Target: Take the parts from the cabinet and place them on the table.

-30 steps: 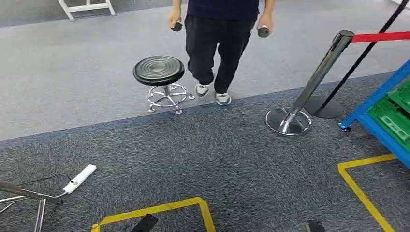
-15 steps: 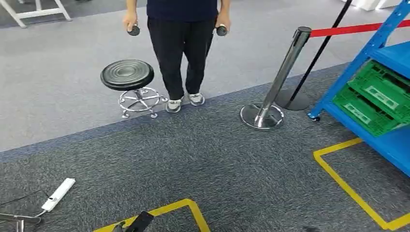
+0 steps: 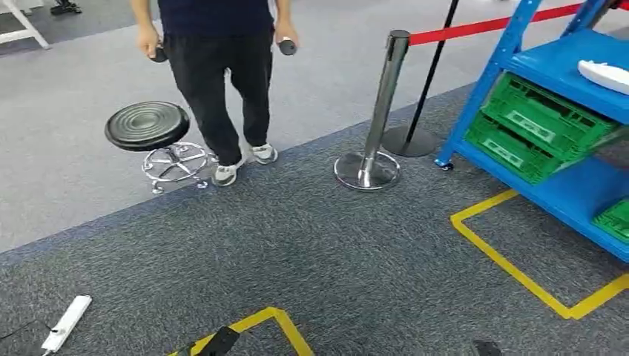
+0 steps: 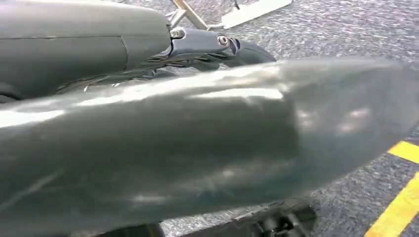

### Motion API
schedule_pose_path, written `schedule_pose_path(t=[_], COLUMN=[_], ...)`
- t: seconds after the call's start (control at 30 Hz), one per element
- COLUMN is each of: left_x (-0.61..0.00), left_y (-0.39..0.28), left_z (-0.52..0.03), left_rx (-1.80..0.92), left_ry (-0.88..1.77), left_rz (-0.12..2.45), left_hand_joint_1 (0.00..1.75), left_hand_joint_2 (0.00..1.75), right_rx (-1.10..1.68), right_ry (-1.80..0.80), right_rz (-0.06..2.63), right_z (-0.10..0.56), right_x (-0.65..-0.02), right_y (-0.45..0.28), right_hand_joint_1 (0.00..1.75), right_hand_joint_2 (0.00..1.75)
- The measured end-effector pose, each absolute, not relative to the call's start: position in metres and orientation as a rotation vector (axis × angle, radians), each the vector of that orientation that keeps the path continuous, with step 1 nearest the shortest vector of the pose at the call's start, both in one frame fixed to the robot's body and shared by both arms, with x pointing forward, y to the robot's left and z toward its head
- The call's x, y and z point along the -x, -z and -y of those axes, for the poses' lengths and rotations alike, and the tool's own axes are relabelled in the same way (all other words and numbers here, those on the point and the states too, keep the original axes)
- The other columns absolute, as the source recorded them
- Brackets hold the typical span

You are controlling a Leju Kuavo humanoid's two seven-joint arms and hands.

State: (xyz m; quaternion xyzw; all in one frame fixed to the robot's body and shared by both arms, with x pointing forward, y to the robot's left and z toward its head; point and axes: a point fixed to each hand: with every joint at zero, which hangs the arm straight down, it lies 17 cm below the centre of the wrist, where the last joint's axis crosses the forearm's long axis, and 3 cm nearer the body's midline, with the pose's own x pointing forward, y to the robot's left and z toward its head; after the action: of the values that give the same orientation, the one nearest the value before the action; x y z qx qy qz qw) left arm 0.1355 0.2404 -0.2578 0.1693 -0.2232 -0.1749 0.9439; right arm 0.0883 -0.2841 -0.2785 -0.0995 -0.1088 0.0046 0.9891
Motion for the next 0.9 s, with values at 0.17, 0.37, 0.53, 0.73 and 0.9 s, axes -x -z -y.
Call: schedule_pose_path(t=[0.17,0.37,0.53,0.73,0.9], left_x=[-0.136,-0.141,-0.139,-0.126,-0.127], left_y=[0.257,0.256,0.256,0.259,0.259], left_z=[-0.242,-0.239,-0.238,-0.238,-0.24], left_rx=[-0.346,-0.342,-0.341,-0.335,-0.336], left_ry=[0.345,0.353,0.343,0.344,0.345], left_rz=[0.466,0.483,0.476,0.457,0.458], left_hand_joint_1=[0.0,0.0,0.0,0.0,0.0], left_hand_joint_2=[0.0,0.0,0.0,0.0,0.0], right_rx=[0.192,0.179,0.176,0.177,0.175], right_ry=[-0.017,-0.013,-0.015,-0.02,-0.017], right_rz=[0.194,0.124,0.073,0.148,0.156], right_z=[0.282,0.275,0.272,0.275,0.274], right_x=[-0.086,-0.074,-0.054,-0.069,-0.077], right_y=[0.279,0.281,0.283,0.282,0.281], right_hand_joint_1=[0.0,0.0,0.0,0.0,0.0], right_hand_joint_2=[0.0,0.0,0.0,0.0,0.0])
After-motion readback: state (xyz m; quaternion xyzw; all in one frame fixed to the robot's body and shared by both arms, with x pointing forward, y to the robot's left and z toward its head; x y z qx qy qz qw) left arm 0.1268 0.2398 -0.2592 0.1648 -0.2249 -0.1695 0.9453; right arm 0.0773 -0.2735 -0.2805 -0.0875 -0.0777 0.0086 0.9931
